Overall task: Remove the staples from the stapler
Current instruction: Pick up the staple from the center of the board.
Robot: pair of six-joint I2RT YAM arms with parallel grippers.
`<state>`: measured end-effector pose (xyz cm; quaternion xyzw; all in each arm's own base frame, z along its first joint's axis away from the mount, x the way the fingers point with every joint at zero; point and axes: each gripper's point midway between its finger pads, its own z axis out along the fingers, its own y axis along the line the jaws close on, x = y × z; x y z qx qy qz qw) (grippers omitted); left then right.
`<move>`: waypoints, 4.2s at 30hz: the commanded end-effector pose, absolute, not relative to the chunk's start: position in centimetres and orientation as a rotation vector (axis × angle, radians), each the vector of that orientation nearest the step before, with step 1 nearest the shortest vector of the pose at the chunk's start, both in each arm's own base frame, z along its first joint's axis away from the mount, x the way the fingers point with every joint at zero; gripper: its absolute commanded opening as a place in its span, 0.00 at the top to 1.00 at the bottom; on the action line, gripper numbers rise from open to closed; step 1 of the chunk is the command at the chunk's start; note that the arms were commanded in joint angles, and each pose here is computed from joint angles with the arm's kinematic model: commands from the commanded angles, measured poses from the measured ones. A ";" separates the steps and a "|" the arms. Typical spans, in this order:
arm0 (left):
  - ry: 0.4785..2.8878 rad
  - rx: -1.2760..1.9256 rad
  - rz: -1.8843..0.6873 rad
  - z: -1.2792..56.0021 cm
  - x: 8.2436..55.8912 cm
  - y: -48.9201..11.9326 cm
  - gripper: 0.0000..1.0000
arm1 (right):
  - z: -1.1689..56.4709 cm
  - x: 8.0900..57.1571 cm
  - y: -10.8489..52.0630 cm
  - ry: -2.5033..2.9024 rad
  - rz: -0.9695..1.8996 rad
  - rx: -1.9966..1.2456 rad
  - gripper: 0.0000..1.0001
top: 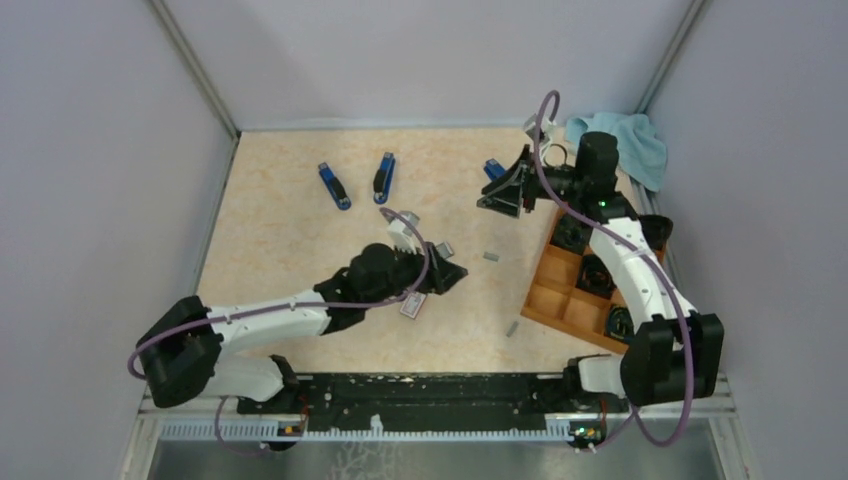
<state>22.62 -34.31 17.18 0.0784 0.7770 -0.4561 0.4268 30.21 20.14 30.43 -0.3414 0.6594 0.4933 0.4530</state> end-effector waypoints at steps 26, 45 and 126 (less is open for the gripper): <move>2.322 0.690 -0.728 8.0 12.4 -46.2 0.43 | 33.0 25.1 14.7 1.491 1.021 -0.710 0.43; 2.264 0.678 -0.723 5.3 13.5 -48.7 0.57 | 31.7 26.2 13.6 1.524 0.962 -0.652 0.44; 2.334 0.737 -0.322 1.2 12.7 -47.2 0.81 | 31.5 26.2 13.7 1.534 0.970 -0.656 0.43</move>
